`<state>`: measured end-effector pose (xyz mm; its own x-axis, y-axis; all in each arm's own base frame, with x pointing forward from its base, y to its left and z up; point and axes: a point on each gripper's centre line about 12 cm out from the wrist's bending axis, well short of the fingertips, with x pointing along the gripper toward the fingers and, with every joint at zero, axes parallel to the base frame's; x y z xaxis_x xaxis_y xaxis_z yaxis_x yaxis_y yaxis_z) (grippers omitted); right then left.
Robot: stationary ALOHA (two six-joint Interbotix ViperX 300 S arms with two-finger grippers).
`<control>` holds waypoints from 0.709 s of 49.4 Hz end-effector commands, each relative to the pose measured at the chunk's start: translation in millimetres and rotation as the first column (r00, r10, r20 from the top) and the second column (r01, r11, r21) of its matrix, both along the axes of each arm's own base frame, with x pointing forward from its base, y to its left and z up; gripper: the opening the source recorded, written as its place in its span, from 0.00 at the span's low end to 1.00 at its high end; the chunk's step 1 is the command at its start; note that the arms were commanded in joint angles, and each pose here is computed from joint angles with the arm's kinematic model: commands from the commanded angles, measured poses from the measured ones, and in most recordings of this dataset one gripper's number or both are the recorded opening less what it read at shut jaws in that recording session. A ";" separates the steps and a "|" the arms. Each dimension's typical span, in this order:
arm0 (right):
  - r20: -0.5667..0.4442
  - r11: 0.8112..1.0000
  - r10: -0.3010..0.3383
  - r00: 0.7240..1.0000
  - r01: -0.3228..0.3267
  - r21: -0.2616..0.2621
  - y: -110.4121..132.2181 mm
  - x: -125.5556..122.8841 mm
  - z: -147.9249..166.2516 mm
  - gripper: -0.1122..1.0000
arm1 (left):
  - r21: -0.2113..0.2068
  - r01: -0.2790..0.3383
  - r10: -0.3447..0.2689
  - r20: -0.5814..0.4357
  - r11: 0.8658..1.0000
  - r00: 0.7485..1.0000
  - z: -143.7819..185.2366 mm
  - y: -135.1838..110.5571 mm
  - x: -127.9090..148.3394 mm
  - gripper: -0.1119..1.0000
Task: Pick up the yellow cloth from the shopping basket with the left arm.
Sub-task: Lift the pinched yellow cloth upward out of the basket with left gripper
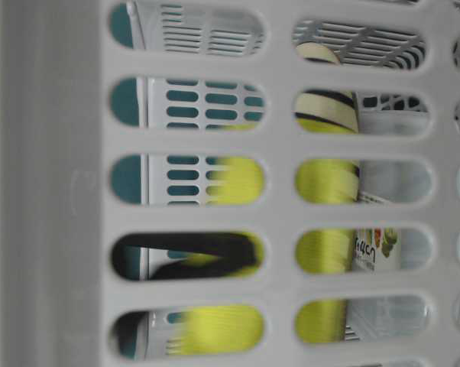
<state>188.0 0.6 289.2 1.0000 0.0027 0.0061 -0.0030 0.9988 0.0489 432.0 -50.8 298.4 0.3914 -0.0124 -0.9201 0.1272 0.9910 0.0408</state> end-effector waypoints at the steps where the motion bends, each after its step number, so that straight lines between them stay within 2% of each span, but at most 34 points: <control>1: 0.023 1.000 -0.001 1.000 0.000 0.005 -0.1 1.1 7.1 0.10 | -0.009 0.001 0.000 0.084 1.000 0.996 50.9 -2.1 -1.2 0.23; 9: 0.028 1.000 -0.001 1.000 0.000 0.005 -0.1 0.3 7.9 0.10 | -0.017 0.008 -0.005 0.134 1.000 0.991 99.1 -6.2 -3.7 0.23; 16: 0.032 1.000 0.001 0.999 -0.001 0.005 0.2 -0.8 8.4 0.10 | -0.020 0.006 -0.003 0.161 1.000 0.987 127.7 -5.2 -5.7 0.23; 35: 0.037 1.000 -0.001 0.999 0.000 0.005 -0.1 -1.9 9.0 0.10 | -0.014 -0.006 0.008 0.137 1.000 0.991 129.9 1.4 -8.4 0.23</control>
<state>185.0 0.6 292.4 0.9997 0.0028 0.0230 -0.0039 0.9988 0.0490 429.6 -53.3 412.4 0.4792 -0.0224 -0.8774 0.1206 0.9919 0.0406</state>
